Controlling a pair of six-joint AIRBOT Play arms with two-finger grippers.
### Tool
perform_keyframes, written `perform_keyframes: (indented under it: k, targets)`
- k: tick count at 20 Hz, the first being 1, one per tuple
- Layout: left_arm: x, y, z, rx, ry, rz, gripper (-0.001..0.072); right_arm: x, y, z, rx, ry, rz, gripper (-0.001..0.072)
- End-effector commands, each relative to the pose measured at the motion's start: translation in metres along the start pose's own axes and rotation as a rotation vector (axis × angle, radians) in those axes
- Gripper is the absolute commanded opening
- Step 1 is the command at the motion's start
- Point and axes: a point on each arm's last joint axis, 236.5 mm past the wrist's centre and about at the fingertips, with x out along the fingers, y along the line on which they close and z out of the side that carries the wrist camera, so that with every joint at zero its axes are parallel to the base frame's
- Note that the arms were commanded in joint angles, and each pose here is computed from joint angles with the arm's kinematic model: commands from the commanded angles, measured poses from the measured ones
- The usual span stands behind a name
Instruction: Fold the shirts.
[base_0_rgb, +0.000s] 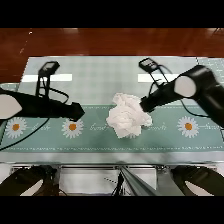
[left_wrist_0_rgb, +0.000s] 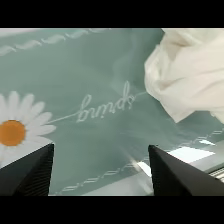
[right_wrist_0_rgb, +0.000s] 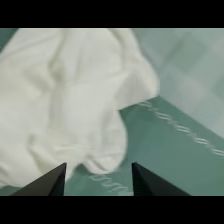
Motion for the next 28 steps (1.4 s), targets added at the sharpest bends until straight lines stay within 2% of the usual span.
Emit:
perform_keyframes:
  k: [1,3,7,9,11,14,18,26,28]
  targets:
    - [0.035,-0.01,-0.016,-0.099,0.015,-0.101,0.0683,-0.043,-0.097,-0.02,0.103,-0.038,-0.252,0.05]
    - [0.049,-0.016,-0.018,-0.135,0.014,-0.151,0.0684,-0.037,-0.125,-0.045,0.27,-0.01,-0.212,0.05]
    - [0.078,-0.039,-0.012,-0.132,0.031,-0.279,0.0683,-0.005,-0.108,-0.059,0.553,-0.068,0.151,0.05]
    - [0.096,-0.046,-0.021,-0.107,0.095,-0.32,0.0683,-0.002,-0.089,-0.051,0.638,-0.125,0.329,0.05]
    - [0.119,-0.049,-0.042,-0.084,0.188,-0.316,0.0683,0.002,-0.076,-0.049,0.654,-0.14,0.404,0.05]
    - [0.148,-0.064,-0.078,-0.042,0.307,-0.308,0.0684,0.011,-0.064,-0.056,0.639,-0.111,0.426,0.05]
    - [0.171,-0.091,-0.096,-0.036,0.338,-0.357,0.0683,0.017,-0.056,-0.06,0.65,-0.095,0.449,0.05]
    - [0.205,-0.104,-0.084,-0.201,0.278,-0.383,0.0681,0.016,-0.053,-0.061,0.649,-0.085,0.462,0.0498]
    - [0.207,-0.11,-0.079,-0.236,0.26,-0.404,0.0658,0.016,-0.052,-0.061,0.651,-0.086,0.465,0.0497]
